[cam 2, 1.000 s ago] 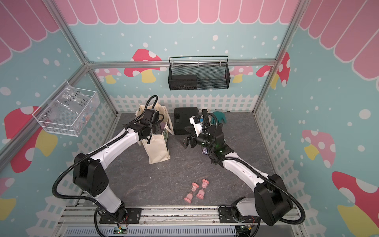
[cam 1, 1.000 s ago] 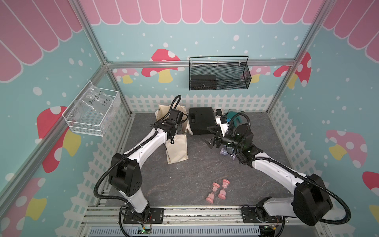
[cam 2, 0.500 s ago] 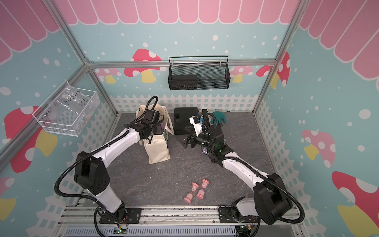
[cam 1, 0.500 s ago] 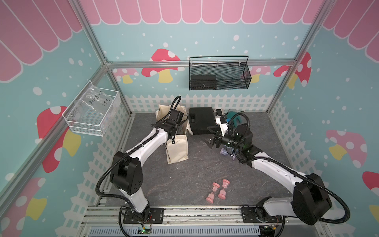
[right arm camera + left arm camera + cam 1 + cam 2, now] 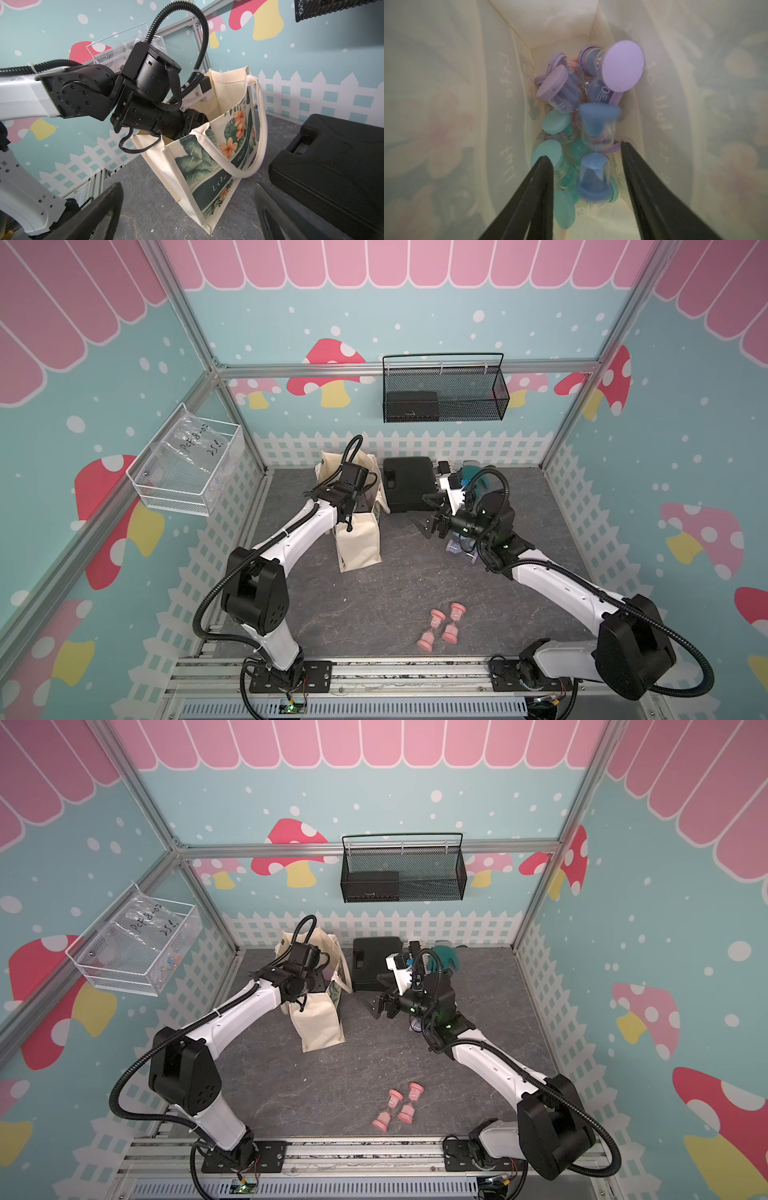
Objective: Put the hourglass into the canvas bag
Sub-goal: Place the hourglass in the canvas bag.
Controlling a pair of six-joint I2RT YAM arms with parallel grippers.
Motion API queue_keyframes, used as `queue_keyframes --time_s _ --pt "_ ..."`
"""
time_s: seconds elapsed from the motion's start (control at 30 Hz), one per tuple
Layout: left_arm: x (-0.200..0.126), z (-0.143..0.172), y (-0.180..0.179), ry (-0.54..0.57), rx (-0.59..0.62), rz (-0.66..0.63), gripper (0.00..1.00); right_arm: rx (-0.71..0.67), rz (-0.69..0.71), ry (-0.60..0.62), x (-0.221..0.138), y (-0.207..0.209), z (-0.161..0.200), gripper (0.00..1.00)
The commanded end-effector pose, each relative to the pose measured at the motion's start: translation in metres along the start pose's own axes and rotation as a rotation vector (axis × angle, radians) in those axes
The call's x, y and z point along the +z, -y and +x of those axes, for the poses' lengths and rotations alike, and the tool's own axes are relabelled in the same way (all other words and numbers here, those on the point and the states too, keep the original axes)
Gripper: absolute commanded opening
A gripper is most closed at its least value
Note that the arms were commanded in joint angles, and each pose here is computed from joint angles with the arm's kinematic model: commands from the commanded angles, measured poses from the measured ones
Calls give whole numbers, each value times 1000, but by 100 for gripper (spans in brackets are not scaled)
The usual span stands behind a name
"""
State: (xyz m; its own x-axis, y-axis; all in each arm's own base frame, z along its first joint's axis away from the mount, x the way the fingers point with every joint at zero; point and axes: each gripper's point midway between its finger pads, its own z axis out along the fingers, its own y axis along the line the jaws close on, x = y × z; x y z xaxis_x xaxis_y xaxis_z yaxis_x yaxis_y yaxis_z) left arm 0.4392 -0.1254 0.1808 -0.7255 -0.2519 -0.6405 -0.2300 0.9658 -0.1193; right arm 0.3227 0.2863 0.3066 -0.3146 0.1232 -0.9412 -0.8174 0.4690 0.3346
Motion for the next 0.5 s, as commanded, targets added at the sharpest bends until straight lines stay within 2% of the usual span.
queue_keyframes --time_s 0.0,0.27,0.47 --pt "-15 -1 -7 -5 -11 -7 58 -35 16 25 -8 -3 -12 100" --pt "-54 -24 -2 75 -18 56 68 -46 78 42 -21 -2 -18 100" --pt "-96 -33 8 141 -12 138 72 -42 114 9 -29 -1 -16 99"
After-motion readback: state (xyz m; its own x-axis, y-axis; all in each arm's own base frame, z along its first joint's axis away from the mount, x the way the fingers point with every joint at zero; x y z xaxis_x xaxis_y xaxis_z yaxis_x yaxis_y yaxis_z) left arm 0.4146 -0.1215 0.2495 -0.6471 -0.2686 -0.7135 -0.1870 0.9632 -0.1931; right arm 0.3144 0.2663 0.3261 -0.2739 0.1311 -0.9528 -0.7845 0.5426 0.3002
